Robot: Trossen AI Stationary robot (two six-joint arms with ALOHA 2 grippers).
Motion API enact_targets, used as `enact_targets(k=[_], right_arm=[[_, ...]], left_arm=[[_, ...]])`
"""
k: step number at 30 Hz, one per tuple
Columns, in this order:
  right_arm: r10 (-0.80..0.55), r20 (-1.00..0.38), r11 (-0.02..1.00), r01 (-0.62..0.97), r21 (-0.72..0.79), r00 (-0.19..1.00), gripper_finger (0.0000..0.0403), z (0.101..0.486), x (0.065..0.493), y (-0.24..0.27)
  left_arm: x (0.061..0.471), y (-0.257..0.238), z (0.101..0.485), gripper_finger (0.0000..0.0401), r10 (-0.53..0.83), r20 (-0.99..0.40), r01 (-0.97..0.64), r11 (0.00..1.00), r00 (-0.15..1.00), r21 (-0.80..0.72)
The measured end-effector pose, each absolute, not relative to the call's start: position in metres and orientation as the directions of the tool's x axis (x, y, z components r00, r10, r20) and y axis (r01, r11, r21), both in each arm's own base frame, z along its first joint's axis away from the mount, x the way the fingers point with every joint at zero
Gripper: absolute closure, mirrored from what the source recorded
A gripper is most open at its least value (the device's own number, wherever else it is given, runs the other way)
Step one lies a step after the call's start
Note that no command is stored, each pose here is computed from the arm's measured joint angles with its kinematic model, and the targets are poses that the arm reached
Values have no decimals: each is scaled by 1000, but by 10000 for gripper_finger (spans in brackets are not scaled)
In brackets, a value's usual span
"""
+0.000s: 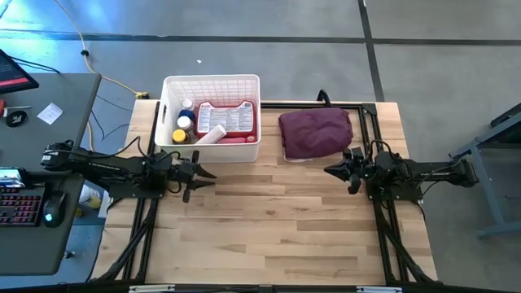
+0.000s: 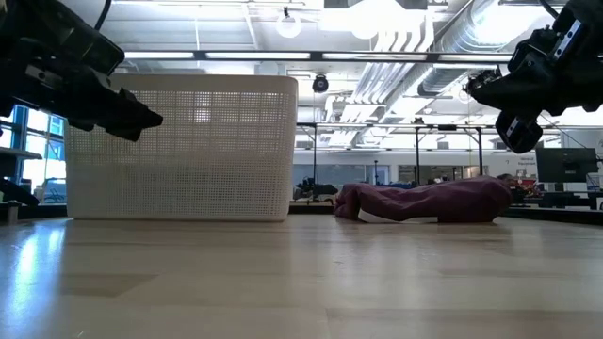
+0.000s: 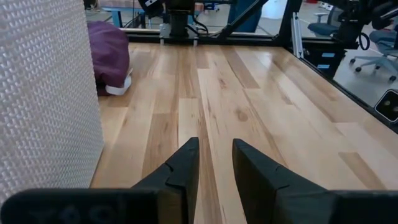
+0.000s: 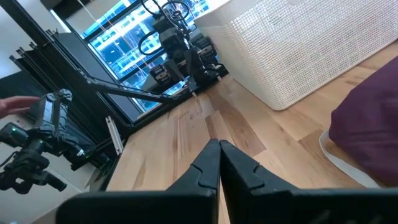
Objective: Pick & place medical supplies in basket/bin
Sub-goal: Return to Home Position
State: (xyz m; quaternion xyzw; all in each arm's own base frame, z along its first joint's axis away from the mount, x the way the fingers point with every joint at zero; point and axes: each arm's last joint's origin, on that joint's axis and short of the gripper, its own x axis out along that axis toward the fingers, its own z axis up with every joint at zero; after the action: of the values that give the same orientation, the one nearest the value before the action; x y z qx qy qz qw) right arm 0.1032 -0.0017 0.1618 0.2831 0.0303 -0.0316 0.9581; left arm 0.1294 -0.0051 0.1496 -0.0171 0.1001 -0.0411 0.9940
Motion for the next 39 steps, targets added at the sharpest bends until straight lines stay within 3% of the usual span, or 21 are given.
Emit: enact_targets(k=[9, 16, 23, 39], right_arm=[[-43, -77, 838, 78, 540, 996, 402, 161, 103, -2], [-42, -19, 838, 46, 544, 999, 402, 165, 100, -2], [-43, 30, 838, 20, 545, 999, 402, 169, 97, -2], [-43, 30, 838, 20, 545, 999, 402, 169, 97, -2]], left_arm=[[126, -5, 150, 274, -85, -199, 78, 996, 976, -42], [115, -5, 142, 274, -82, -295, 71, 996, 952, -47], [106, -3, 156, 274, -47, -138, 42, 998, 989, -36], [105, -3, 157, 274, -44, -131, 40, 999, 990, -33]])
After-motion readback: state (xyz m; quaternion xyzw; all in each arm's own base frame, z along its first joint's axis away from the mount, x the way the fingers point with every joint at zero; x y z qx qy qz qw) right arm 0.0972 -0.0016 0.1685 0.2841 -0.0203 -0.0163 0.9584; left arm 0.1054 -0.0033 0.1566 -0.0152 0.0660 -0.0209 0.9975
